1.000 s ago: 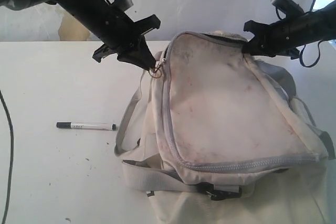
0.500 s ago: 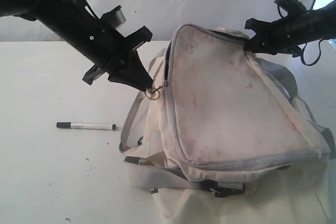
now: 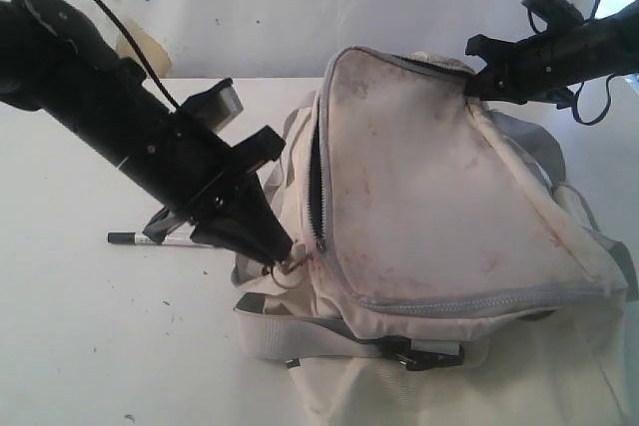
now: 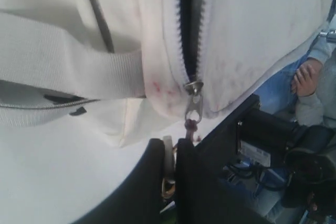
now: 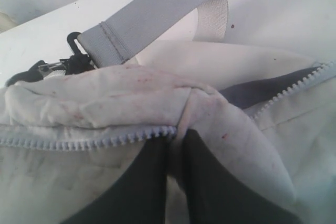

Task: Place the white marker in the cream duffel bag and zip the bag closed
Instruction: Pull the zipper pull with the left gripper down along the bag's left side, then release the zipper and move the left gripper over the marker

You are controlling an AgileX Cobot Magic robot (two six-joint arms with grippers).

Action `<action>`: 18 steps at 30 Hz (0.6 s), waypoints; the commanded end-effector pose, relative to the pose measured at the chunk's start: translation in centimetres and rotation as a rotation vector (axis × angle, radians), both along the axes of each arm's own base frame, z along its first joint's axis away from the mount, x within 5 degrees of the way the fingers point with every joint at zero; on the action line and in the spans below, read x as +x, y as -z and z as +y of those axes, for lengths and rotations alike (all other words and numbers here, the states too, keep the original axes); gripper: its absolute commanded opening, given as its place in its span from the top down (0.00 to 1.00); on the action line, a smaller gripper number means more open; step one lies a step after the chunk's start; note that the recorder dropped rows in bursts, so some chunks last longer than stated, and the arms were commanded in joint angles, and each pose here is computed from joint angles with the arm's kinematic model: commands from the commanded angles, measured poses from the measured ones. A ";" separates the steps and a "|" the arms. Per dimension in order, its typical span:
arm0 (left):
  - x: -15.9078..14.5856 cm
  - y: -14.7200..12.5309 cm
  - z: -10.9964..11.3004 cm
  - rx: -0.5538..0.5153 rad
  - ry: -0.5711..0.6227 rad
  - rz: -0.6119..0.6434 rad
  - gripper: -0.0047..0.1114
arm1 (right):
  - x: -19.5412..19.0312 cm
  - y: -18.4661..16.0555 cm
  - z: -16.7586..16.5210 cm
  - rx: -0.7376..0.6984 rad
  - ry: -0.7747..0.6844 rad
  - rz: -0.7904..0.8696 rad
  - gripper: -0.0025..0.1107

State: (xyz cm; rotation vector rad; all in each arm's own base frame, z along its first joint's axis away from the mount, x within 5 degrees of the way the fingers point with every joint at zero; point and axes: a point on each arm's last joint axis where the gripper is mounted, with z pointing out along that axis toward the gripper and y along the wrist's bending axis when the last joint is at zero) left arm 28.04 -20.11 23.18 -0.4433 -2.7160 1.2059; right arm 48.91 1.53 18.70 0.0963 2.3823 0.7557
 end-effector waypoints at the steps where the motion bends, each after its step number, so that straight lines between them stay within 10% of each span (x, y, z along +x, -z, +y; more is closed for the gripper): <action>1: -2.1 0.8 -0.1 -0.003 0.075 0.041 0.96 | 0.4 -0.9 -0.9 -0.003 0.060 -0.042 0.98; 13: -2.8 1.6 0.1 -0.037 0.167 -0.020 0.91 | 0.3 -0.9 -0.8 -0.009 0.044 -0.043 0.95; 18: -2.1 1.7 -0.1 -0.047 0.135 -0.099 0.55 | 0.3 -1.0 -0.8 -0.007 0.045 -0.044 0.55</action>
